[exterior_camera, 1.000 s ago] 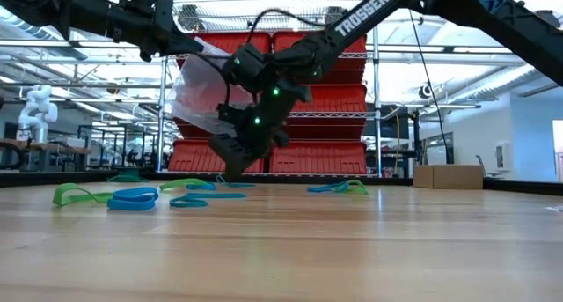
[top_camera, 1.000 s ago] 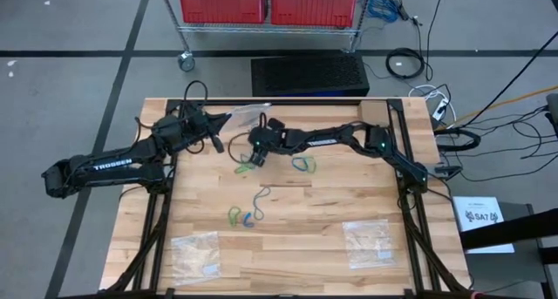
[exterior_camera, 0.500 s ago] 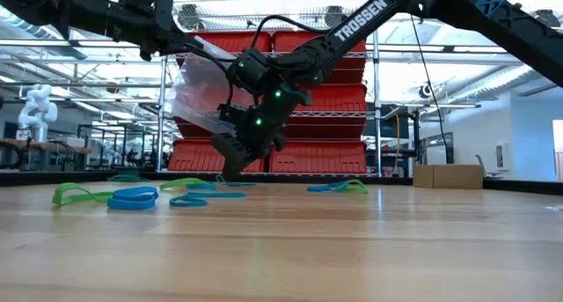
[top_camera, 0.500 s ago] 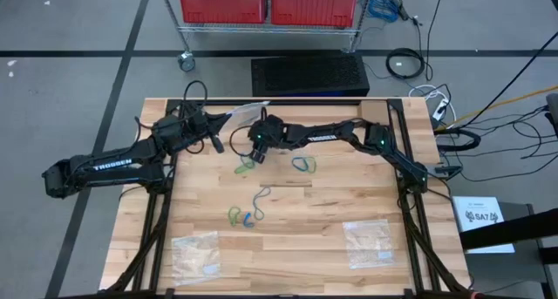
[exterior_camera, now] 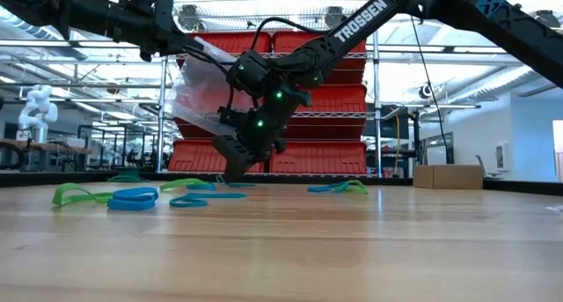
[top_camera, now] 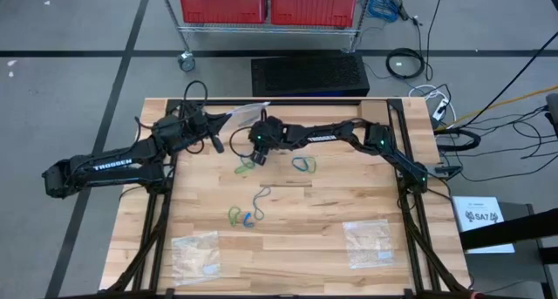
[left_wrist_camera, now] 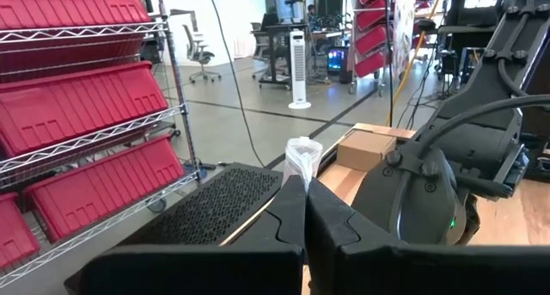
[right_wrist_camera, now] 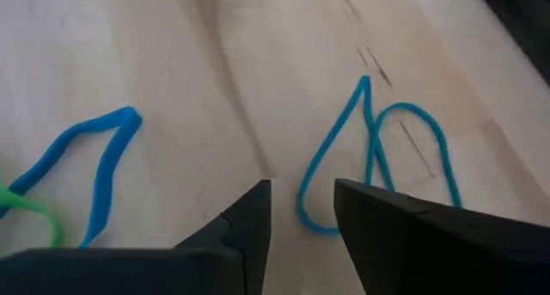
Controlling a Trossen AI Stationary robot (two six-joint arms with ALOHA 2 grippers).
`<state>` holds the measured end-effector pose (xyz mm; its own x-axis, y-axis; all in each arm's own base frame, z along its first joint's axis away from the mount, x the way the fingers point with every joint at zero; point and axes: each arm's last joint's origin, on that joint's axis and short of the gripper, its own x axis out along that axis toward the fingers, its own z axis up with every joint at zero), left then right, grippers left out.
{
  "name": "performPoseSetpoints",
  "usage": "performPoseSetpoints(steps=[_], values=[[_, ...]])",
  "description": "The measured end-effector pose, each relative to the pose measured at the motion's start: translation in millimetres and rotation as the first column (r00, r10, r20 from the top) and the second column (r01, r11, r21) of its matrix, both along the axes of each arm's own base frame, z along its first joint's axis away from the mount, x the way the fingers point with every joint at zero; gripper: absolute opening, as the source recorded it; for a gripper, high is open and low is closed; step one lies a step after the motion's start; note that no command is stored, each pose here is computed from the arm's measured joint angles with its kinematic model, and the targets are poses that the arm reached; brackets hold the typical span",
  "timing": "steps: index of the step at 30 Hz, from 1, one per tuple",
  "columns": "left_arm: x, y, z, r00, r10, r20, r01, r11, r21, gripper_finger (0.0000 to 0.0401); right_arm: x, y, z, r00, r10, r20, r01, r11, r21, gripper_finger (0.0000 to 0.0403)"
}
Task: Sort rubber bands
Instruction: Put the top long blue rubber band into the top zip bag
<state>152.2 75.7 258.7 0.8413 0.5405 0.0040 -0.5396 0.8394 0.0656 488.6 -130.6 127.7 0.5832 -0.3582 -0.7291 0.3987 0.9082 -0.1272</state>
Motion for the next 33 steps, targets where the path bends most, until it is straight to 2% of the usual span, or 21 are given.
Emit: performPoseSetpoints(steps=[5, 9, 15, 18, 22, 25, 28, 33], values=[[0.0, 0.0, -0.5, 1.0, 0.0, -0.004, 0.0, 1.0, -0.002, 0.0, -1.5, 13.2, 3.3, 0.999, 0.029, -0.044, -0.029, 1.0, 0.005, 0.0104], [0.0, 0.0, -1.0, 1.0, 0.0, -0.01, 0.0, 1.0, -0.004, 0.0, -10.6, 20.0, 42.9, 0.996, 0.059, -0.066, -0.061, 0.997, -0.04, 0.0093], [0.0, 0.0, -1.0, 1.0, 0.0, -0.01, 0.0, 1.0, -0.004, 0.0, -49.1, -18.2, 95.7, 0.987, 0.039, -0.155, -0.05, 0.996, -0.072, 0.0089], [0.0, 0.0, -1.3, 1.0, 0.0, -0.013, 0.0, 1.0, -0.006, 0.0, -73.6, -46.4, 111.4, 0.983, 0.059, -0.175, -0.06, 0.998, 0.002, 0.0089], [-0.8, 0.0, -1.3, 1.0, 0.013, -0.016, -0.013, 1.0, -0.008, 0.0, -98.1, -85.7, 104.0, 0.972, 0.18, -0.154, -0.153, 0.973, 0.173, 0.0089], [-2.0, 0.1, -0.9, 0.999, 0.032, -0.014, -0.033, 0.999, -0.007, 0.0, -103.2, -107.9, 93.9, 0.96, 0.273, -0.062, -0.252, 0.939, 0.234, 0.0089], [-2.5, 0.1, -0.6, 0.999, 0.043, -0.013, -0.043, 0.999, -0.006, 0.0, -100.8, -122.3, 73.7, 0.954, 0.297, -0.041, -0.279, 0.931, 0.237, 0.0089], [-2.9, 0.6, -0.4, 0.998, 0.062, -0.013, -0.062, 0.998, -0.004, 0.0, -90.7, -126.2, 54.0, 0.92, 0.389, -0.041, -0.378, 0.911, 0.168, 0.009]])
